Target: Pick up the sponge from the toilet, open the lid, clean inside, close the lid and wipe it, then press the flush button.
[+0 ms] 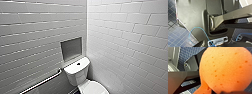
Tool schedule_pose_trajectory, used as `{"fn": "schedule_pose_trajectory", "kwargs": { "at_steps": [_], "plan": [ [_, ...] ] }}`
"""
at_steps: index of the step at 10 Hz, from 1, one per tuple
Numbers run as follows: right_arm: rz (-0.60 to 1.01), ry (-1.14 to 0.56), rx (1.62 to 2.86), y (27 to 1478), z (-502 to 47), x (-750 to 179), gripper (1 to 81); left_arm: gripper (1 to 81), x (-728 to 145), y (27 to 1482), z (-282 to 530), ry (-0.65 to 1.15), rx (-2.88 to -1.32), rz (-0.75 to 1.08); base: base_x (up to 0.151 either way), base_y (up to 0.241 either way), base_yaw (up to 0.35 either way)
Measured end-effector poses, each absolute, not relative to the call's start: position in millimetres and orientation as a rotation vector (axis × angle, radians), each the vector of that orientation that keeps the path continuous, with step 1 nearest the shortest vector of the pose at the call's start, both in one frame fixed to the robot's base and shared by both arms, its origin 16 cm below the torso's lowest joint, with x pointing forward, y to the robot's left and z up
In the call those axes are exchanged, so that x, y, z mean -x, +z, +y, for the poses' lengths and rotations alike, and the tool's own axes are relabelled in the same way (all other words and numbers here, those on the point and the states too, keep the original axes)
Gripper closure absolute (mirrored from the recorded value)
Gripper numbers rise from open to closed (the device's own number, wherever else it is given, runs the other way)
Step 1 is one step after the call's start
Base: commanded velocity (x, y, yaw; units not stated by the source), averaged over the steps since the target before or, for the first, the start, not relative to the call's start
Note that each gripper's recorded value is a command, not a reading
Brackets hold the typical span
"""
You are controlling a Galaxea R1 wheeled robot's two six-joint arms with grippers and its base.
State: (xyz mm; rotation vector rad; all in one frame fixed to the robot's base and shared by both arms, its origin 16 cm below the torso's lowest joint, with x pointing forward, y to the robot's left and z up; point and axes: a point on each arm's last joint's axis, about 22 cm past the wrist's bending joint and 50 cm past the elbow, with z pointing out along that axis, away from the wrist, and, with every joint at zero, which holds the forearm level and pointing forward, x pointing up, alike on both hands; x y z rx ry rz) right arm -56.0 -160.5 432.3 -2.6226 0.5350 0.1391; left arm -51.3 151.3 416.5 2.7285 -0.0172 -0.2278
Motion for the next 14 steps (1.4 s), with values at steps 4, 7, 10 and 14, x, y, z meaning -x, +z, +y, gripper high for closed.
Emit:
{"fn": "schedule_pose_trajectory", "kwargs": {
  "at_steps": [4, 7, 10, 14],
  "plan": [
    [0.544, 0.192, 2.629, 441.1, -162.0, 93.9, 81.1, 1.0, 90.9, 425.8, 151.9, -0.285, -2.724, -0.007, 0.0, 0.0, 0.0],
    [0.562, 0.259, 2.63, 447.6, -162.1, 123.2, 81.1, 1.0, 121.8, 432.1, 152.6, -0.355, -2.717, 0.008, 0.0, 0.0, 0.0],
    [0.56, 0.249, 2.63, 447.8, -162.1, 104.4, 81.1, 1.0, 99.8, 431.7, 152.5, -0.34, -2.719, 0.005, 0.0, 0.0, 0.0],
    [0.51, 0.111, 2.644, 443.2, -168.1, 76.4, 81.1, 1.0, 63.8, 430.2, 153.2, -0.191, -2.736, -0.031, 0.0, 0.0, 0.0]
  ]
}}
